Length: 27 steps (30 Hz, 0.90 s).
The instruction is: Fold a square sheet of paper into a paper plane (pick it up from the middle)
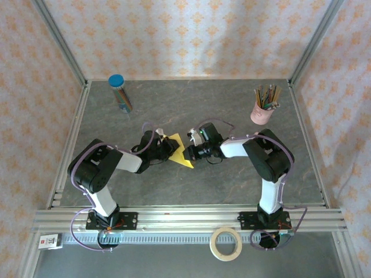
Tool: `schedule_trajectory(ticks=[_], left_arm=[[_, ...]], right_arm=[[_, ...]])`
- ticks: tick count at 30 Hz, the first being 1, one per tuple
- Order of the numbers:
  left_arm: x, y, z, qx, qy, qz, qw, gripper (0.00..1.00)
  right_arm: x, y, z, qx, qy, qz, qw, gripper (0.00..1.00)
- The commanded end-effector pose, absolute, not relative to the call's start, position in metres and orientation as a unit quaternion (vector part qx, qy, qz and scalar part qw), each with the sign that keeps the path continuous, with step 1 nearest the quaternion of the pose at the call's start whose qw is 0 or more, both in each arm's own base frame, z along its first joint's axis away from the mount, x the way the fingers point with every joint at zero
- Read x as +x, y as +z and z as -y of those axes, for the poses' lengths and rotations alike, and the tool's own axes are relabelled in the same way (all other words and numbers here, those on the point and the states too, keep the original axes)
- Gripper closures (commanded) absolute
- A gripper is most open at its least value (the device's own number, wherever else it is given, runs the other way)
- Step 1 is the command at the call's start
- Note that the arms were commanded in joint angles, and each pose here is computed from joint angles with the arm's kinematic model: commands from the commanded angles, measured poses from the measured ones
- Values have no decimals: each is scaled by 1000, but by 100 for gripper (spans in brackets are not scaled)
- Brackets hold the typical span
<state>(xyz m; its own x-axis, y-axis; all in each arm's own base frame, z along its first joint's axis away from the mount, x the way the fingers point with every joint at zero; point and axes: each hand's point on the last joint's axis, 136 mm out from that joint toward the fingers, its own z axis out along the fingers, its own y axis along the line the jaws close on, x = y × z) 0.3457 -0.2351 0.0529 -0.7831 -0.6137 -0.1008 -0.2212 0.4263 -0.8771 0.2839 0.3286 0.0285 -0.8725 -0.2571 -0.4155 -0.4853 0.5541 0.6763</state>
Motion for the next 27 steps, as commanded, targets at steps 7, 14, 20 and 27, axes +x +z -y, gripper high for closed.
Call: schedule_trajectory(ticks=[7,14,20,27], left_arm=[[351,51,239,-248,-483,-814,209,90],[350,38,232,-260,-465,-822,201,92],[349,37,233,-259,-465,-823,199,92],[350,36,232,-259,-463,-824,198,92]], right_arm=[[276,17,-329,-203,418,-881,93,88],[277,29,-327,-203,426,-877,95,77],[273,36,-322,-208,423,-877,97,74],[267,36,-312,-207,410,-883,97,73]])
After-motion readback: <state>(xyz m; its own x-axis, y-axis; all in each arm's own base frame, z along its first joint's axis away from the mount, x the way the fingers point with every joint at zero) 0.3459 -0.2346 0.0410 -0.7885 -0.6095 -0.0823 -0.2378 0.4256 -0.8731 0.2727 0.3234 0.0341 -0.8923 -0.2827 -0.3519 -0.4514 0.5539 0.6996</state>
